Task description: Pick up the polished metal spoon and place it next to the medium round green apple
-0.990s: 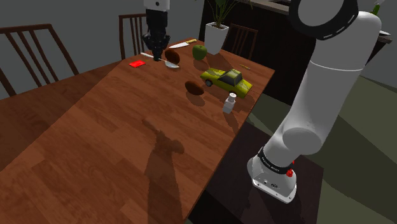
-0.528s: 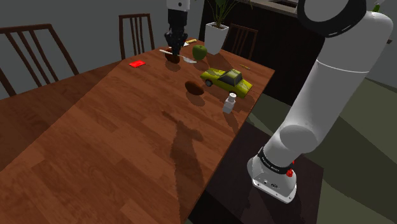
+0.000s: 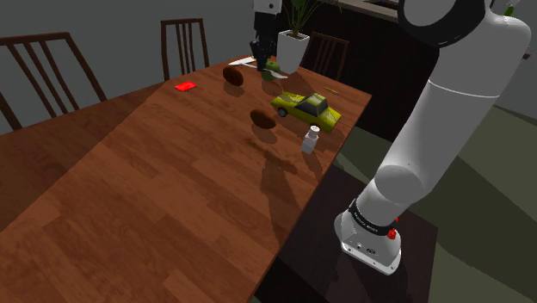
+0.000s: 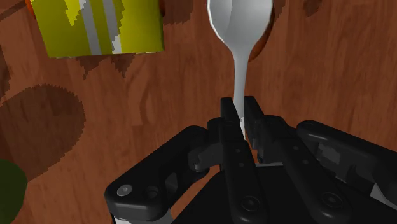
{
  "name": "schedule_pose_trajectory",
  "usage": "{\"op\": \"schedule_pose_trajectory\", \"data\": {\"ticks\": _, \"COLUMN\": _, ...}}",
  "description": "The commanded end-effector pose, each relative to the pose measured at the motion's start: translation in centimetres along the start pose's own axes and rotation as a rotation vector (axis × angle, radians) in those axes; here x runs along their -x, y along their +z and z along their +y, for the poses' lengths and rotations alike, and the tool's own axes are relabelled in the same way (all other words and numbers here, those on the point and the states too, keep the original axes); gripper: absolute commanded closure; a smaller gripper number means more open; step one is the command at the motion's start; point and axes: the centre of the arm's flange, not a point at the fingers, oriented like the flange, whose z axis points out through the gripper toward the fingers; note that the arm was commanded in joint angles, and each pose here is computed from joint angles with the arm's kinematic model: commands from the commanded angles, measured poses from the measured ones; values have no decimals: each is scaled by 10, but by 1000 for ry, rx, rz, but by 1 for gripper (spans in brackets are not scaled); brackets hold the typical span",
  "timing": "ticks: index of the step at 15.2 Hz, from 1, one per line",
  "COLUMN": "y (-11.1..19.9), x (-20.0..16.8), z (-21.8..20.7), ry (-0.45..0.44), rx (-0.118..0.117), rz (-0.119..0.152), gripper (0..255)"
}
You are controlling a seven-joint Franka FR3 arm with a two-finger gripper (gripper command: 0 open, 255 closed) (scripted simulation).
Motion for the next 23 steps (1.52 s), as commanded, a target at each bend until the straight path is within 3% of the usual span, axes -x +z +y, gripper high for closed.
{"op": "schedule_pose_trajectory", "data": {"ticks": 1, "y": -2, "x": 6, "z": 24, "ry": -1, "rx": 0, "rz": 0, "gripper": 255}}
{"op": "schedule_pose_trajectory", "data": {"ticks": 15, "y": -24, "x": 49, "z": 203, "ry": -1, "rx": 0, "rz": 0, "gripper": 255}}
{"op": "schedule_pose_trajectory", "data": {"ticks": 23, "y": 12, "x": 45, "z": 210, "ry": -1, "rx": 0, "rz": 0, "gripper": 255}}
